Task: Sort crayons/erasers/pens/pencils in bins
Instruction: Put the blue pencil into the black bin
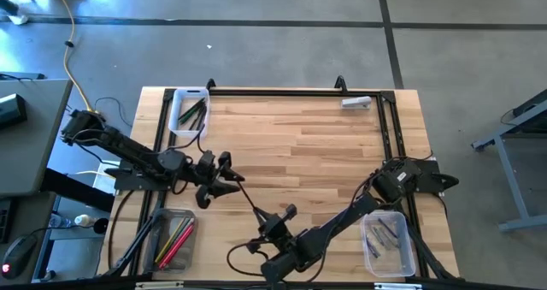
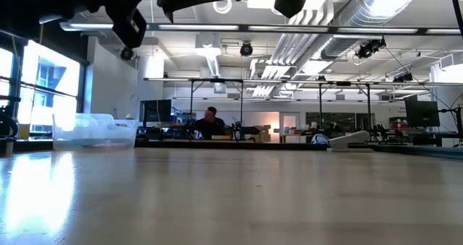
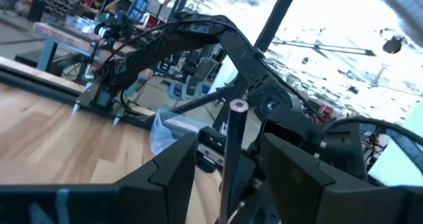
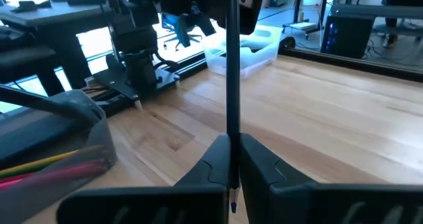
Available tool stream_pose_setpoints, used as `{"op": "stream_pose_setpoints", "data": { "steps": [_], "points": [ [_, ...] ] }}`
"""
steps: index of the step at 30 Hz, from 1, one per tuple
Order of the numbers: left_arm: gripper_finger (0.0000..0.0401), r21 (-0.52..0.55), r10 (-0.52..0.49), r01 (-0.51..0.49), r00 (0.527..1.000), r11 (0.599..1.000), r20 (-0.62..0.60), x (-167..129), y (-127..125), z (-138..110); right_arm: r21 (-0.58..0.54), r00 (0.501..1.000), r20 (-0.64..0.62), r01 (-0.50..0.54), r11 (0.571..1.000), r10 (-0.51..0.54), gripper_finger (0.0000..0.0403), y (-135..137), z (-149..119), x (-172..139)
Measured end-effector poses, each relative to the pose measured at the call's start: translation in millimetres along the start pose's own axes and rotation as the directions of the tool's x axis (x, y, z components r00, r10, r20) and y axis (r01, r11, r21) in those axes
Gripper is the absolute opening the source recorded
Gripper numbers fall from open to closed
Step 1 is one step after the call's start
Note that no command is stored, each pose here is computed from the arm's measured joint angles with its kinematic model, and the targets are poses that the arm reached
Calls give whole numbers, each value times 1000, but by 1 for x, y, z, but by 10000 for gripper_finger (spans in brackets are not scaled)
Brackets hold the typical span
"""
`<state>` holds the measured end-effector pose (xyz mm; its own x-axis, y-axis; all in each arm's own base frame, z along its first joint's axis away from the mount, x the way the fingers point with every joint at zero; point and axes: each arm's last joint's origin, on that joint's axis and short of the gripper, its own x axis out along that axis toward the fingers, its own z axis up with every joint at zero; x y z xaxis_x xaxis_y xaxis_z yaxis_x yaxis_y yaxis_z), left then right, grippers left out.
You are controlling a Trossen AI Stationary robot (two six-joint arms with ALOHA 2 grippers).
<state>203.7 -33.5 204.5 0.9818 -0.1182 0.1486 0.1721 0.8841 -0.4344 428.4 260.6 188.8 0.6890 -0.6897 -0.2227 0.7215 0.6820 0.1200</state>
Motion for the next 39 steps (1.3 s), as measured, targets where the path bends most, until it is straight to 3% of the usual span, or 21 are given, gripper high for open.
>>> {"op": "stream_pose_setpoints", "data": {
  "steps": [7, 17, 22, 29, 35, 39],
  "points": [
    [143, 49, -17, 16, 999, 999, 31, 4, -4, 5, -4, 1000, 3, -2, 1000, 2, 2, 1, 1, 0],
    [13, 127, -38, 27, 996, 992, 84, 4, -7, 10, -16, 1000, 3, -3, 1000, 3, 2, 1, 1, -1],
    [12, 143, -42, 30, 995, 989, 85, 4, -7, 10, -36, 1000, 4, -2, 999, 2, 9, 1, 1, -1],
    [4, 190, -10, -5, 997, 982, 78, 4, -5, 9, -55, 998, -48, -38, 998, 35, 96, 1, 0, 0],
    [3, 220, 87, -98, 994, 971, 58, 4, 0, 5, -52, 994, -82, -71, 996, 67, 190, 3, -2, -5],
    [2, 215, 111, -123, 992, 969, 63, 3, 2, 6, -126, 989, -125, -94, 988, 79, 232, 0, 0, -14]
  ]
}}
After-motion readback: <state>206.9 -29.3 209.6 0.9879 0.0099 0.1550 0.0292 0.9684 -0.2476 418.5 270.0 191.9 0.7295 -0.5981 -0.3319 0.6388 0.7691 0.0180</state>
